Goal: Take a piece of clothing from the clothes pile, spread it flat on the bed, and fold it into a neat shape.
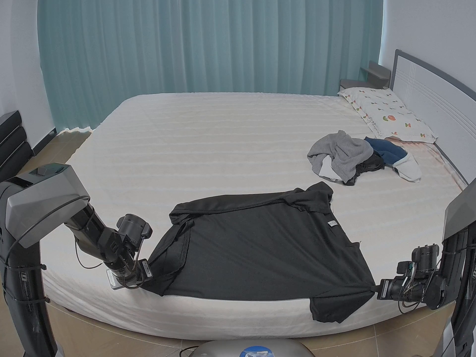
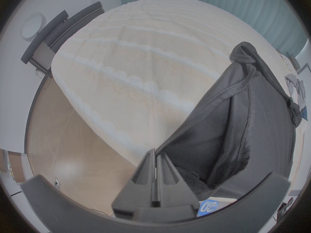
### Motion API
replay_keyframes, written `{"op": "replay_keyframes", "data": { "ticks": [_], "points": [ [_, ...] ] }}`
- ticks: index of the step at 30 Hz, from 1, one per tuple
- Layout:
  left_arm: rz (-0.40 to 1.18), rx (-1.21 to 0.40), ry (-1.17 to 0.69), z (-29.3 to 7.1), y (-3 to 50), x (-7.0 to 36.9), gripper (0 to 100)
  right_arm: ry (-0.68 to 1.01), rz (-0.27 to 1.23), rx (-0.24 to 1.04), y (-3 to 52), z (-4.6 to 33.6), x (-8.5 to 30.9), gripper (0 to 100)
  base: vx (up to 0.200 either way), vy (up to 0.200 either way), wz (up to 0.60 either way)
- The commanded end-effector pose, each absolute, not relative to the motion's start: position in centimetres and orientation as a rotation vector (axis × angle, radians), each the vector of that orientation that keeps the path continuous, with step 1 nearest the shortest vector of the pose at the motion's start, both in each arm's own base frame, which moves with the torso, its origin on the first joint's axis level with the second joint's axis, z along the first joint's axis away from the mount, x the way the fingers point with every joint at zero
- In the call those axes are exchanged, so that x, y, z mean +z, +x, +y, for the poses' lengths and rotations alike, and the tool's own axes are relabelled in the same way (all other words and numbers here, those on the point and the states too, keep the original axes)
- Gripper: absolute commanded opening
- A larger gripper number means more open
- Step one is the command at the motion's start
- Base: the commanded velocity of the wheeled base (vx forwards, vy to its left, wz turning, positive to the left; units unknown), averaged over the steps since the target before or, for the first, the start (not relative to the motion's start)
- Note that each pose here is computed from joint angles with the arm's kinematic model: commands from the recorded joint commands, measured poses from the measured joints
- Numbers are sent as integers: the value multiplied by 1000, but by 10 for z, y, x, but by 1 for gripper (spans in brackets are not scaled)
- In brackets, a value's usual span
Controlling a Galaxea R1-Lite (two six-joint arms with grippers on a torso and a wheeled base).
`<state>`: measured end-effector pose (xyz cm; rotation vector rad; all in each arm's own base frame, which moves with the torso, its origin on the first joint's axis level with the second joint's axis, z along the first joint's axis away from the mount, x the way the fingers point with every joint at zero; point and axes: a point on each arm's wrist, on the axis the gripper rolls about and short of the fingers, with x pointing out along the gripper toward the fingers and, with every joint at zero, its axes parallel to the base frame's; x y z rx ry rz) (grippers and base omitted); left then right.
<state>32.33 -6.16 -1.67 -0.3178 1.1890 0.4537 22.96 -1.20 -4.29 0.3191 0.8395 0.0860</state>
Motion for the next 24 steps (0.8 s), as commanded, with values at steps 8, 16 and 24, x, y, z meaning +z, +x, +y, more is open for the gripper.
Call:
{"op": "replay_keyframes", "data": {
  "ticks": [8,16,24],
  "points": [
    [1175,319,-444,-65,326,9,100,423,722,102,242,-11,-35,100,0,0,0],
    [1088,227,-620,-63,334,49,100,553,625,98,253,-9,-18,100,0,0,0],
    [1018,257,-787,-66,352,64,100,662,569,84,263,-9,-8,100,0,0,0]
  ]
}}
